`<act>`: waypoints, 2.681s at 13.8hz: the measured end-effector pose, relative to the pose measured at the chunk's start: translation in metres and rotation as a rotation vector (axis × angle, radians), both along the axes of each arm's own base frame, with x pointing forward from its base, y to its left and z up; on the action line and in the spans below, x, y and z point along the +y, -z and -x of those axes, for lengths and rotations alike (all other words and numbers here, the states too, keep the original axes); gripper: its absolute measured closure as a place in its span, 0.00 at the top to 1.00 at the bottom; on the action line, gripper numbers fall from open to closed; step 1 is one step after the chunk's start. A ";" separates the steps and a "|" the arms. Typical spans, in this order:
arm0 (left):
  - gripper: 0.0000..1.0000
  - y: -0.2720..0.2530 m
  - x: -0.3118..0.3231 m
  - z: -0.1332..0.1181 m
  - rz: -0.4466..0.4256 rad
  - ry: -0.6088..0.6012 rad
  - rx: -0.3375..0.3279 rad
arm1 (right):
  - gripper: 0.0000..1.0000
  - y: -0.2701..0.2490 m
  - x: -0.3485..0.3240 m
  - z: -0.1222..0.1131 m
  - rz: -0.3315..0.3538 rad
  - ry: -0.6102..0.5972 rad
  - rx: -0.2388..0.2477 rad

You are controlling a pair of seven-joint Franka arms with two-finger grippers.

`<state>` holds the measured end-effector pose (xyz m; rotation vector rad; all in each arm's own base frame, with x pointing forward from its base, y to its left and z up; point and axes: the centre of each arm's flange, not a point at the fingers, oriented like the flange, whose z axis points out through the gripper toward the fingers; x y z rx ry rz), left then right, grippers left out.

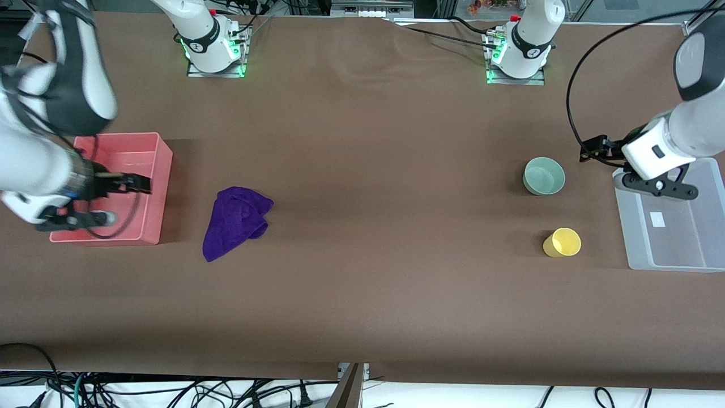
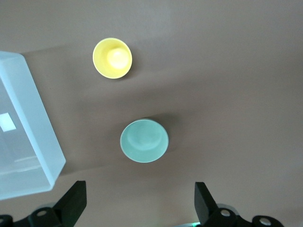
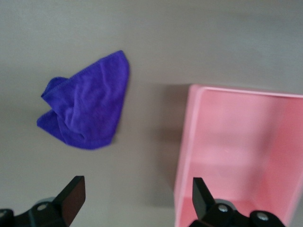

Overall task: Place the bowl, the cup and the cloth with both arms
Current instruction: 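Move the right gripper toward the purple cloth while the left gripper reaches the green bowl, then grasp the purple cloth with the right gripper while the left gripper grasps the bowl, then drop the cloth into the pink bin while the left gripper places the bowl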

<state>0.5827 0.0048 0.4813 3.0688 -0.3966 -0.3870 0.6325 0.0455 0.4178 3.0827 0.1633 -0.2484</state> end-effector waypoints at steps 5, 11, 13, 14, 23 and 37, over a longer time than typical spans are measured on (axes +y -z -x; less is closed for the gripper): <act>1.00 0.118 0.044 -0.005 0.030 0.206 -0.079 | 1.00 0.114 0.034 0.034 -0.015 0.024 -0.032; 1.00 0.255 0.054 0.073 0.053 0.287 -0.125 | 1.00 0.192 0.055 0.067 -0.013 0.120 -0.035; 0.97 0.271 0.049 0.085 0.069 0.327 -0.098 | 1.00 0.209 0.065 0.070 -0.015 0.155 -0.035; 0.96 0.274 0.048 0.085 0.072 0.340 -0.097 | 1.00 0.219 0.073 0.071 -0.018 0.171 -0.038; 0.03 0.289 0.048 0.084 0.083 0.375 -0.091 | 0.29 0.229 0.093 0.068 -0.033 0.178 -0.074; 0.03 0.146 0.310 0.002 0.123 0.444 -0.115 | 0.12 -0.007 -0.177 0.027 -0.011 -0.168 0.264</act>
